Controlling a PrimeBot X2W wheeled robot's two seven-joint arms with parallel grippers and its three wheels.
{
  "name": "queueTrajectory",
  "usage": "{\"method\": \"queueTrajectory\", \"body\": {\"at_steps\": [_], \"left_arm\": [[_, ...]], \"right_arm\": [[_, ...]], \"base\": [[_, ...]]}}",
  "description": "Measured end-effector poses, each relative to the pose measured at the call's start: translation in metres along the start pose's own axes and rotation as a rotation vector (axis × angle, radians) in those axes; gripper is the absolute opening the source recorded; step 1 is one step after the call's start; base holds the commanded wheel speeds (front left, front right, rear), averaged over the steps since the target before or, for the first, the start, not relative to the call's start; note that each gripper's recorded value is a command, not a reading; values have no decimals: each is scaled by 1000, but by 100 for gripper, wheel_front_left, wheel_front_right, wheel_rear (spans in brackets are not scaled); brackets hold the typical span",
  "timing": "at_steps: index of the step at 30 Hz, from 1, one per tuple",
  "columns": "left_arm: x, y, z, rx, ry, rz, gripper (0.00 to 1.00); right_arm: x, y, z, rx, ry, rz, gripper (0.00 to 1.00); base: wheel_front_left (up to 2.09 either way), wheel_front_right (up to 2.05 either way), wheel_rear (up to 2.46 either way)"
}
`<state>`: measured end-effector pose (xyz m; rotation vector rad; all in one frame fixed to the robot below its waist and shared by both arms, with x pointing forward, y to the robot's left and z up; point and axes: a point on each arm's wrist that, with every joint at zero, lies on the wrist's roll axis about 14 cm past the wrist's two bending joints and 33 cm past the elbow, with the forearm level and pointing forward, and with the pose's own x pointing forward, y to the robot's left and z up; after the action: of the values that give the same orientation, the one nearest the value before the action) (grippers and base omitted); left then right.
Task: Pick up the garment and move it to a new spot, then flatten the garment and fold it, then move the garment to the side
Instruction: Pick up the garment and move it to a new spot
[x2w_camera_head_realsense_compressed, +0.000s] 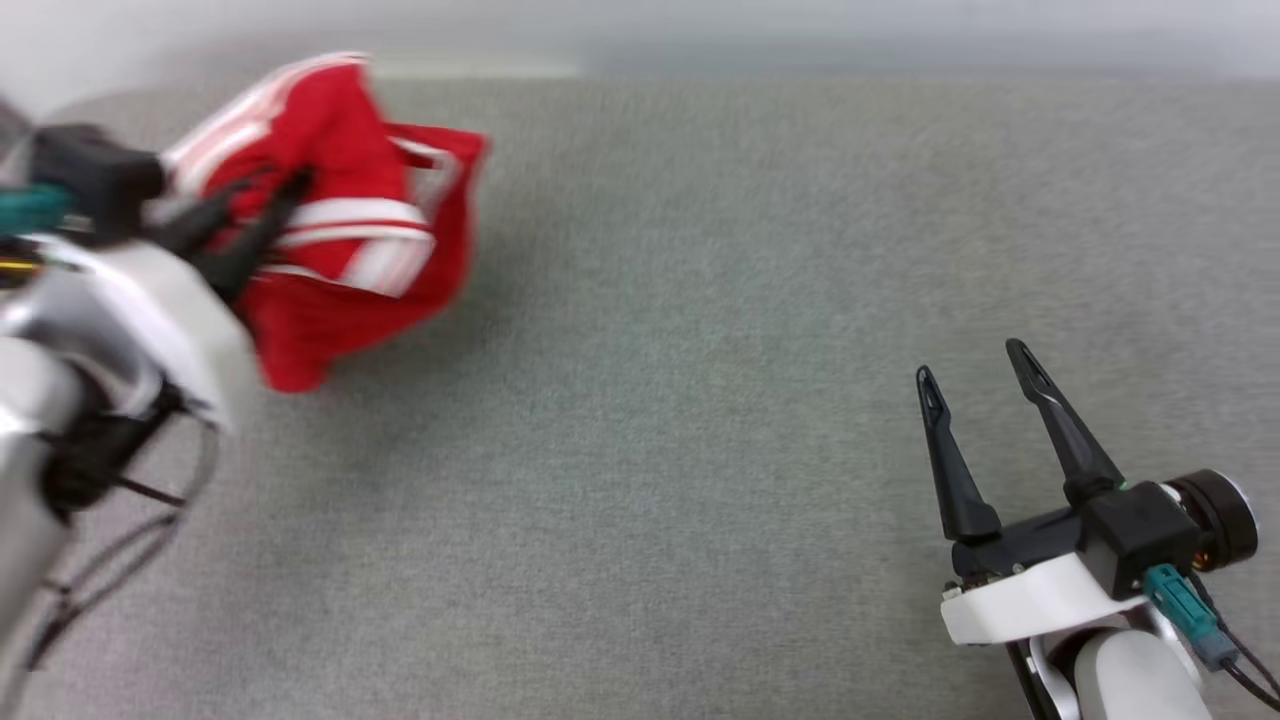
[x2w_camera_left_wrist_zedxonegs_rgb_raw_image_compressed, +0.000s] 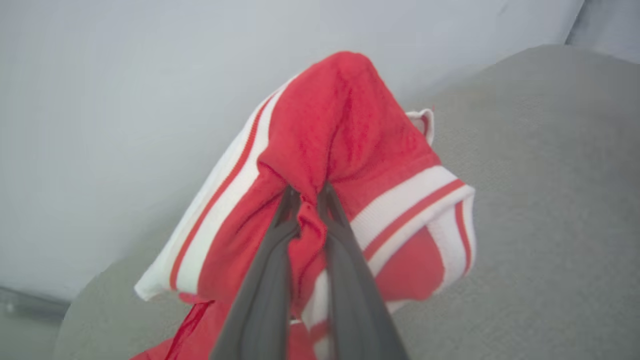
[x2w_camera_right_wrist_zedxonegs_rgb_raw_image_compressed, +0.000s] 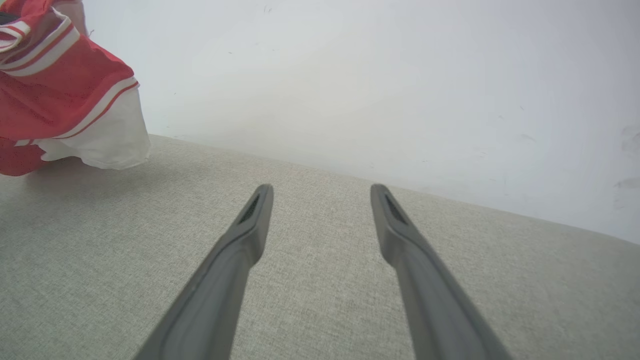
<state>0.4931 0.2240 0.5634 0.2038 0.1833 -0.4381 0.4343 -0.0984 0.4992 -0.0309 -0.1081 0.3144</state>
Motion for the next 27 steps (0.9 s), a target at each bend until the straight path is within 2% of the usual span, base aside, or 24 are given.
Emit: {"method": "queueTrajectory", "body": {"at_steps": [6,10,15,18,19,20,21,24,27], "left_arm": [[21,-96,28,54,-104,-215,0],[36,-167,36,35,-165,-348,0],[43,-254,8,-19,-138,-515,0],[41,-299,-14,-16,-93,-607,0],[41,-310,-22,-19,-74,-628,5],[40,-320,-30,-29,-50,-646,36],[38,-329,-41,-33,-20,-664,100],[29,-349,-68,-24,60,-709,100],[23,-356,-79,-42,84,-719,100]], "right_arm": [[-21,-19,24,-17,-43,-69,100],[-36,-34,31,-32,-50,-123,100],[-53,-54,38,-52,-57,-190,100],[-61,-63,40,-57,-56,-224,100],[-64,-65,40,-60,-55,-233,100],[-66,-68,40,-61,-52,-241,100],[-68,-69,40,-61,-50,-248,100],[-73,-72,38,-58,-42,-262,100],[-74,-71,37,-56,-40,-262,100]], "base": [[0,0,0],[0,0,0],[0,0,0],[0,0,0],[0,0,0],[0,0,0],[0,0,0],[0,0,0],[0,0,0]]}}
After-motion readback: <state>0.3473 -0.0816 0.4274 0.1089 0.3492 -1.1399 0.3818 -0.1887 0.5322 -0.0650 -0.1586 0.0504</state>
